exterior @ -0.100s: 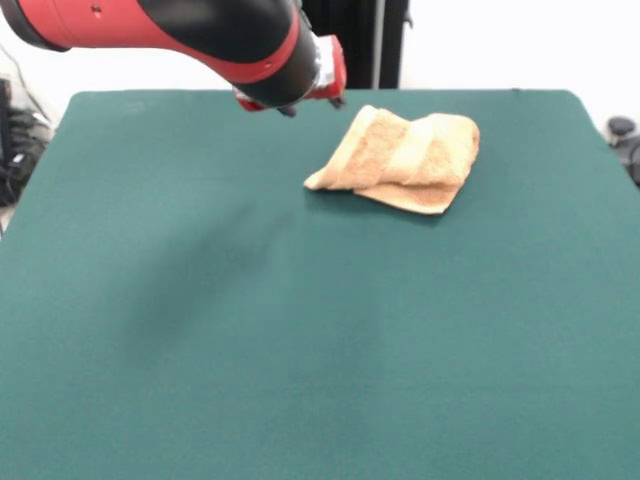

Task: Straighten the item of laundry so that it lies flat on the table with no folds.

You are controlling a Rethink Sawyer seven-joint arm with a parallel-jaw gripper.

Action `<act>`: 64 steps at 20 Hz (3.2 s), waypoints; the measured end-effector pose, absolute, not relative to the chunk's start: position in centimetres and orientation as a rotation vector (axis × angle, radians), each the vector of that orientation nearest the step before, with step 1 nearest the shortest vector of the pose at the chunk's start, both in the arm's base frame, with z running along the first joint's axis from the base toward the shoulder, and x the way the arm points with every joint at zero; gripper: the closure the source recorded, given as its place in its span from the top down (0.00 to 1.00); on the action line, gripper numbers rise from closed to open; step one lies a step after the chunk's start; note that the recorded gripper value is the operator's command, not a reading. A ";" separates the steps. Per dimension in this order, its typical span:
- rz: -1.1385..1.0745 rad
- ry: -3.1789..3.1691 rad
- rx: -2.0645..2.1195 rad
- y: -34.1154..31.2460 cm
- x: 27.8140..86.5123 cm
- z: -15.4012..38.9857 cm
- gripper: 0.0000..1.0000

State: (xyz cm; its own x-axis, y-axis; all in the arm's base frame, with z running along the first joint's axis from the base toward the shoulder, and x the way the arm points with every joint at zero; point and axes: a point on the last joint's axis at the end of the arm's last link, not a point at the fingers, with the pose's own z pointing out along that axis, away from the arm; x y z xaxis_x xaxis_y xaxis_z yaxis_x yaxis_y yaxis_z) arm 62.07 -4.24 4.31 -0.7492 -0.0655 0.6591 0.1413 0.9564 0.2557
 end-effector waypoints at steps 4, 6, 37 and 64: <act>-0.401 -2.373 -0.064 -4.1 61.7 4.3 1.00; -0.424 -2.357 -0.076 -3.9 61.3 4.3 1.00; -0.473 -2.606 -0.222 -4.2 59.4 0.6 1.00; -0.468 -2.603 -0.212 -3.5 57.9 1.4 1.00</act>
State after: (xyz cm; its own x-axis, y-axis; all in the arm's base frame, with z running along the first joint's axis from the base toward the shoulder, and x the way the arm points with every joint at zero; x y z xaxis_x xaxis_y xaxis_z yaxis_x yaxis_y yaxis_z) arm 57.88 -3.48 1.37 -0.8709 0.0648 0.4872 0.2304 0.9294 0.2884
